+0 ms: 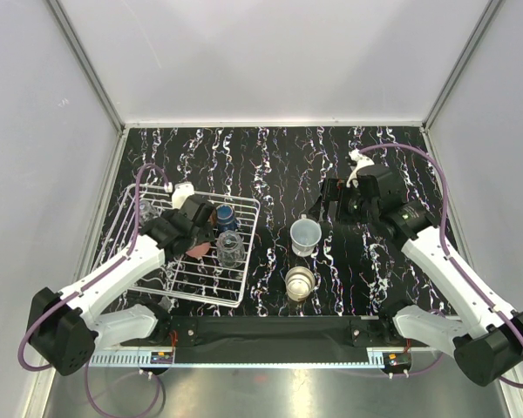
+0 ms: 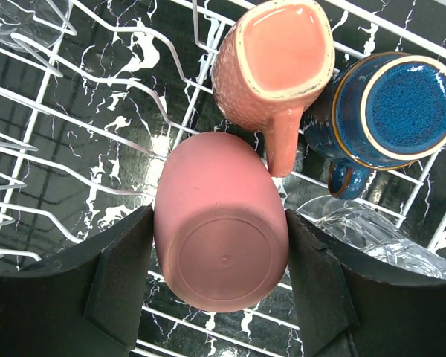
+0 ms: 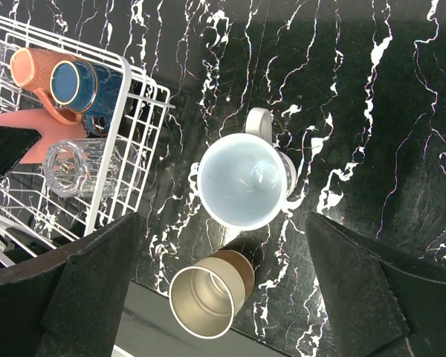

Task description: Load the cups into the dish rack

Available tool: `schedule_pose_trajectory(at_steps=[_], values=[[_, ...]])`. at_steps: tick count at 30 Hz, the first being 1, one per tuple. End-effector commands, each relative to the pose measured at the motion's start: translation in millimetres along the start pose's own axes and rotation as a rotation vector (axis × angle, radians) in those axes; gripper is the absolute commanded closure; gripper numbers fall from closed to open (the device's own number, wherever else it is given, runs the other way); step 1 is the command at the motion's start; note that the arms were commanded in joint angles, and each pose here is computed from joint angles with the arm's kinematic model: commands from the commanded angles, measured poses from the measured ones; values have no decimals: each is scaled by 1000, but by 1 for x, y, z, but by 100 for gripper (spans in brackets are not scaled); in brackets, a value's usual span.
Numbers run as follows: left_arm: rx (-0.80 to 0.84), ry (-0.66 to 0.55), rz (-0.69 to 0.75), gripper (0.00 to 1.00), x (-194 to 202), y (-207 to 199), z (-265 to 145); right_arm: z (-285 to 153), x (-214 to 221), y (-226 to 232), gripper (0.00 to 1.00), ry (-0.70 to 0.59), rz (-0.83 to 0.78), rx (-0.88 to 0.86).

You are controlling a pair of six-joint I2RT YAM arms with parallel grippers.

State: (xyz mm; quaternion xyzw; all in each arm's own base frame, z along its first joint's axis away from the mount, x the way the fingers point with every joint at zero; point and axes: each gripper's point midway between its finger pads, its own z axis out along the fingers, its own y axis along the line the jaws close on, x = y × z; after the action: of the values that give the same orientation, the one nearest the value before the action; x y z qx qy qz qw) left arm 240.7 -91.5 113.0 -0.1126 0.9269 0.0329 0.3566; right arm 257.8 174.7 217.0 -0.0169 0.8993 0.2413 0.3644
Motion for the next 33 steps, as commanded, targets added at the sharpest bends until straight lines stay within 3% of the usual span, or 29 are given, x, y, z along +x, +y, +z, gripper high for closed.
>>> schedule_pose_trajectory(at_steps=[1, 6, 12, 18, 23, 28, 33], values=[[43, -39, -27, 48, -12, -8, -1, 3, -9, 7, 0, -29, 5, -32], [48, -36, -36, 24, -11, -8, -2, 6, -9, 8, 0, -20, 12, -33], [55, -36, -37, 8, -12, -7, -4, 9, -5, 6, 0, -4, 17, -28], [65, -47, -52, 1, -18, -4, -15, 14, -2, 5, 0, 15, 26, -21], [113, -106, -101, 1, -40, -1, -46, 24, 7, -8, 0, 65, 47, 49], [262, -237, -170, 1, -74, 0, -98, 43, 25, -24, 2, 157, 92, 139], [455, -316, -204, 5, -90, -12, -137, 64, 43, -35, 11, 235, 140, 197]])
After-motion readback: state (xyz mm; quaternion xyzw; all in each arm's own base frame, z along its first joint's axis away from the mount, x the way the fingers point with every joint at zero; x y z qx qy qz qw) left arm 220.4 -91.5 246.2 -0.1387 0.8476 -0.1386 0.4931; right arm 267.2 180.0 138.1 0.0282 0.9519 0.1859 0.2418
